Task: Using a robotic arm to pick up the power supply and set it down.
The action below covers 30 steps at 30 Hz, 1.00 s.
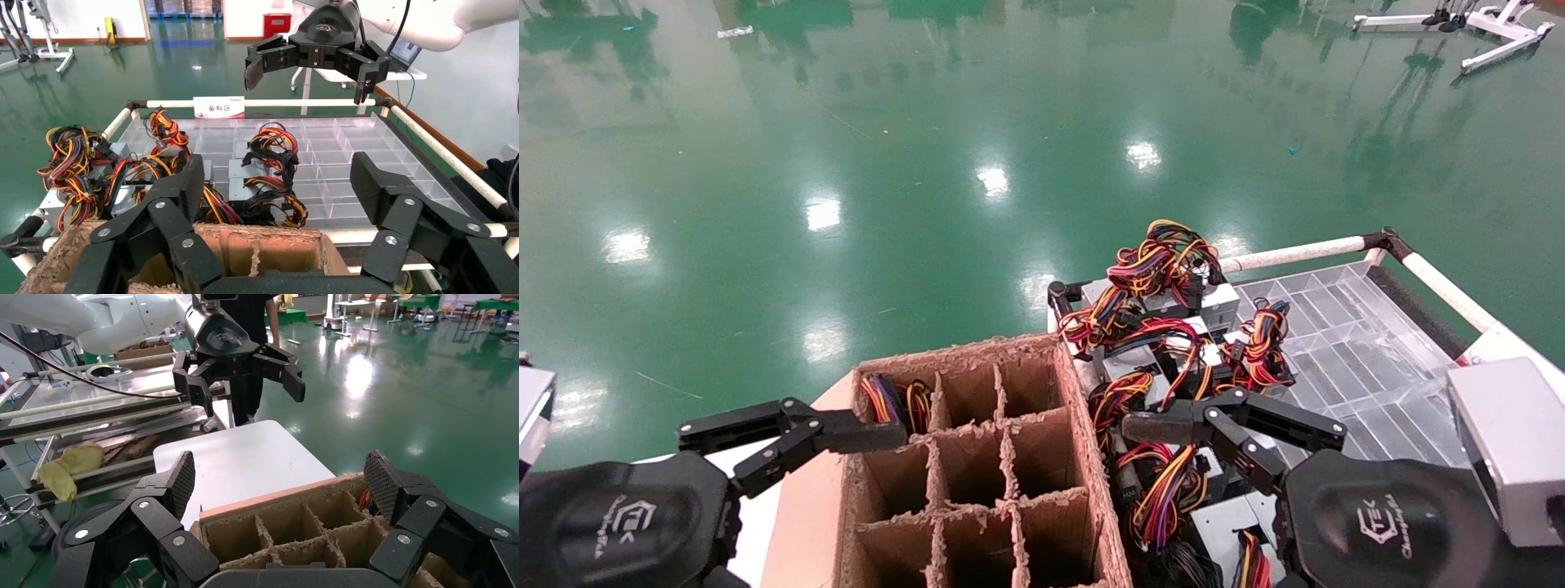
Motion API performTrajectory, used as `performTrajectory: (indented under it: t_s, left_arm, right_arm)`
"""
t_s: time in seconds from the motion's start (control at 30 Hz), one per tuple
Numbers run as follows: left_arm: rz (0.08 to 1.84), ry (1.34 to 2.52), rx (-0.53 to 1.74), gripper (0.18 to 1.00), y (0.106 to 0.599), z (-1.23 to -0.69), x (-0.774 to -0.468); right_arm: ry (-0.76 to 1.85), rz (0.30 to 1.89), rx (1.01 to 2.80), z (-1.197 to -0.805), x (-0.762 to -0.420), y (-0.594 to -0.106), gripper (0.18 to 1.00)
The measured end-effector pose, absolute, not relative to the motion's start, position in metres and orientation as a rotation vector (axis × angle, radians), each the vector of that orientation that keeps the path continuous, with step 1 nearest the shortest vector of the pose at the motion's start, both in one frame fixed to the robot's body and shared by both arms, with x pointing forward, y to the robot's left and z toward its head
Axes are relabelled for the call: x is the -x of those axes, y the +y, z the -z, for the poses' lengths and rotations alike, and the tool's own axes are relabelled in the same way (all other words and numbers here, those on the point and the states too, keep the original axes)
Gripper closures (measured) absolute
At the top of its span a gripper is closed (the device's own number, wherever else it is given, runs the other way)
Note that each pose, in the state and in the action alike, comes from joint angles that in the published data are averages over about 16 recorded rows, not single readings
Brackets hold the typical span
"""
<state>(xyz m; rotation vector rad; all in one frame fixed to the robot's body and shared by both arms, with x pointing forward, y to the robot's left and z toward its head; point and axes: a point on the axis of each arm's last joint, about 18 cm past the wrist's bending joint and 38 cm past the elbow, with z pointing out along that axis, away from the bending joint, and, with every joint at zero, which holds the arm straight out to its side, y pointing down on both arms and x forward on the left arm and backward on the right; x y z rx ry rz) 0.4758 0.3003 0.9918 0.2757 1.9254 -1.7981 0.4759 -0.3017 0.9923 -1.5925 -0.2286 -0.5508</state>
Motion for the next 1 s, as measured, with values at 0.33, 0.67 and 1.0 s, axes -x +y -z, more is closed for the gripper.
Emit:
performTrajectory:
  t_s: [0.33,0.67,1.0]
  left_arm:
    - [1.798,1.925,-0.276,0.424,0.3003,-0.9918,-0.4758]
    - [1.798,1.925,-0.276,0.664,0.3003,-0.9918,-0.4758]
    - [1.798,1.925,-0.276,0.864,0.3003,-0.9918,-0.4758]
  right_arm:
    - [-0.229,0.551,1.593,-0.9923,-0.4759,-0.3017,0.178]
    - [-0.229,0.551,1.593,-0.9923,-0.4759,-0.3017,0.178]
    - [-0.229,0.551,1.593,-0.9923,-0.4759,-0.3017,0.178]
